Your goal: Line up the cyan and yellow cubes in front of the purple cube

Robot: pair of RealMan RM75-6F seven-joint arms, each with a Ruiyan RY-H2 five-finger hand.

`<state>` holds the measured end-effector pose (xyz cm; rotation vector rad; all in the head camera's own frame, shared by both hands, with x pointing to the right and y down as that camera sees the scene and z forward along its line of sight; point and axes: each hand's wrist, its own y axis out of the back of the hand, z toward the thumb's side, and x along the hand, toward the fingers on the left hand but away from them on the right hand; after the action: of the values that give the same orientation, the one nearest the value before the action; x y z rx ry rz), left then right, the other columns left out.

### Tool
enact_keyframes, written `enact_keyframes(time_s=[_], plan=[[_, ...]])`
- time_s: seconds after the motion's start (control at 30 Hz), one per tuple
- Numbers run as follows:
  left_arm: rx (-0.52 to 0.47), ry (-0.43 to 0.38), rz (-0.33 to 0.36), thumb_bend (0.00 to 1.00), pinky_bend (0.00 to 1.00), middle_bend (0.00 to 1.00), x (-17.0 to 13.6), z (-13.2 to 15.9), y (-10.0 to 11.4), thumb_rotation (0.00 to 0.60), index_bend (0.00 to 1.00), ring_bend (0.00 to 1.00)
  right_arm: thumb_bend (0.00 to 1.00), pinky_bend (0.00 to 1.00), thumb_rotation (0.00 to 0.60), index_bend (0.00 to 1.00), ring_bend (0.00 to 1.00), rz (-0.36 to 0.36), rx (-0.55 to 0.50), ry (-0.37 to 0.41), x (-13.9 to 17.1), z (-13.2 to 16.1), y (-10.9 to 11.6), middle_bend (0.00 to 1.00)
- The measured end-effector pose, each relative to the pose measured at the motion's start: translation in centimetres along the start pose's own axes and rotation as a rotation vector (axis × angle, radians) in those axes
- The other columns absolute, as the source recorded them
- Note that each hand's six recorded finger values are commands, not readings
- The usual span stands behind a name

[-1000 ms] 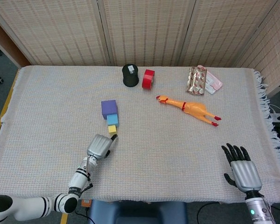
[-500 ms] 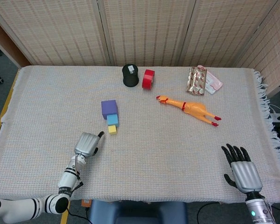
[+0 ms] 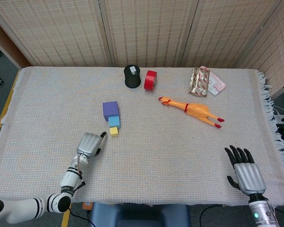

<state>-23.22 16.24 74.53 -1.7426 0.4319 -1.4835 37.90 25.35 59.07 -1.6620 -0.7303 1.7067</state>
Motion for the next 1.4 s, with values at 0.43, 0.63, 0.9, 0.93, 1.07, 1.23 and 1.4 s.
enact_keyframes(time_s=[0.43,0.63,0.9,0.93,1.07,1.23,1.4], plan=[[0.000,-0.020,0.011,0.34,1.00,1.00,0.7,1.1,0.4,0.600,0.20,1.00,0.05,0.00,0.600,0.00,0.00,0.002,-0.001,-0.005,-0.1,-0.1,0.0,0.00],[-0.001,-0.025,0.013,0.34,1.00,1.00,0.9,1.4,0.5,0.600,0.20,1.00,0.05,0.00,0.600,0.00,0.00,0.004,0.000,-0.004,-0.1,-0.1,0.0,0.00],[-0.001,-0.021,0.004,0.34,1.00,1.00,1.2,1.5,0.3,0.600,0.20,1.00,0.05,0.00,0.600,0.00,0.00,0.001,-0.002,-0.005,-0.1,-0.1,0.0,0.00],[-0.001,-0.021,0.003,0.34,1.00,1.00,1.2,1.5,0.3,0.600,0.20,1.00,0.05,0.00,0.600,0.00,0.00,0.001,-0.001,-0.006,-0.1,-0.2,0.1,0.00],[0.001,-0.022,0.006,0.34,1.00,1.00,1.3,1.7,0.4,0.600,0.20,1.00,0.05,0.00,0.600,0.00,0.00,0.000,-0.002,-0.006,-0.1,-0.2,0.1,0.00],[0.008,-0.017,0.013,0.34,1.00,1.00,1.3,1.6,0.5,0.600,0.20,1.00,0.05,0.00,0.600,0.00,0.00,0.001,-0.001,-0.005,-0.1,-0.1,0.1,0.00],[0.009,-0.002,0.010,0.34,1.00,1.00,0.8,0.9,0.4,0.600,0.22,1.00,0.05,0.00,0.600,0.00,0.00,0.000,-0.002,-0.004,0.0,-0.1,0.1,0.00]])
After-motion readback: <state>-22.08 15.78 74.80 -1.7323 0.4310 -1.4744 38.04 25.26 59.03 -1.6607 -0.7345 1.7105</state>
